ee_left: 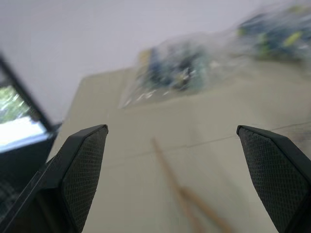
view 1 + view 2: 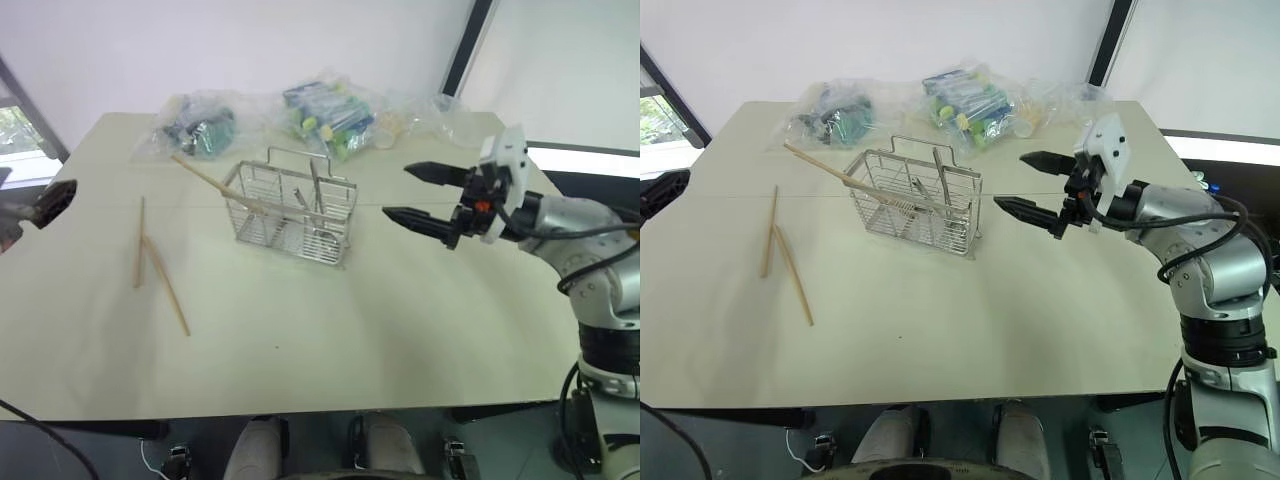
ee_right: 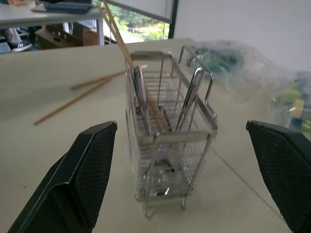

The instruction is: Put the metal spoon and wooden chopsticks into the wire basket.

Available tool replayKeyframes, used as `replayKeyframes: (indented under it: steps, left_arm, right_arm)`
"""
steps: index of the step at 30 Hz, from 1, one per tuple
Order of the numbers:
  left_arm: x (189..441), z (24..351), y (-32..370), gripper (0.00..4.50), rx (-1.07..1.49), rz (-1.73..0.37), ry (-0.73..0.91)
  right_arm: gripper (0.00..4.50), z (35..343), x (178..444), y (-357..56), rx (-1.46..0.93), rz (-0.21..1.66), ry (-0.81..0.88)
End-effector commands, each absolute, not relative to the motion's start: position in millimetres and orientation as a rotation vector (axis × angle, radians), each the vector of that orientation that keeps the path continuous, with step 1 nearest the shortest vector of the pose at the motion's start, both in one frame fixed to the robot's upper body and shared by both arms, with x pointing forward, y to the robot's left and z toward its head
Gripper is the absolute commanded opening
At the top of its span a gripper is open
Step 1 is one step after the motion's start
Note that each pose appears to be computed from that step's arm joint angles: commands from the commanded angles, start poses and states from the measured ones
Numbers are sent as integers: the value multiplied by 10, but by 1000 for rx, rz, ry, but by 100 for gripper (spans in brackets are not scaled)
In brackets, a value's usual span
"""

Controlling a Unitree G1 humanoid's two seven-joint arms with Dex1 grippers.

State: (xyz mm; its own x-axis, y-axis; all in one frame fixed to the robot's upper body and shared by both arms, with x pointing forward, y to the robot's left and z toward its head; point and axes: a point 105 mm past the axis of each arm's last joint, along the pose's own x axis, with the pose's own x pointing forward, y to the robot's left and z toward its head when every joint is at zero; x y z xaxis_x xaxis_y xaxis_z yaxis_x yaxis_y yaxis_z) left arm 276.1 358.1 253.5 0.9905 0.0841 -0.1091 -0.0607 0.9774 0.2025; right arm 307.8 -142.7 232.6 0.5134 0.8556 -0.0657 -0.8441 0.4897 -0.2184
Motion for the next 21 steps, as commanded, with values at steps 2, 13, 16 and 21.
replayKeyframes:
  steps: [2, 13, 16, 21]
  left_arm:
    - [2858, 2405, 3717, 450, 116, 210, 223]
    - [3396, 1720, 3521, 450, -29, 219, 471]
    - [3609, 1670, 3524, 450, -36, 238, 477]
    - [4014, 1628, 3481, 450, -130, 265, 471]
  right_arm:
    - [439, 2345, 2955, -1377, -303, 1063, -83]
    - [439, 2261, 2837, -1226, -257, 1082, -66]
    - [439, 2244, 2846, -1206, -234, 1061, -66]
    - [439, 2214, 2834, -1197, -204, 1027, -63]
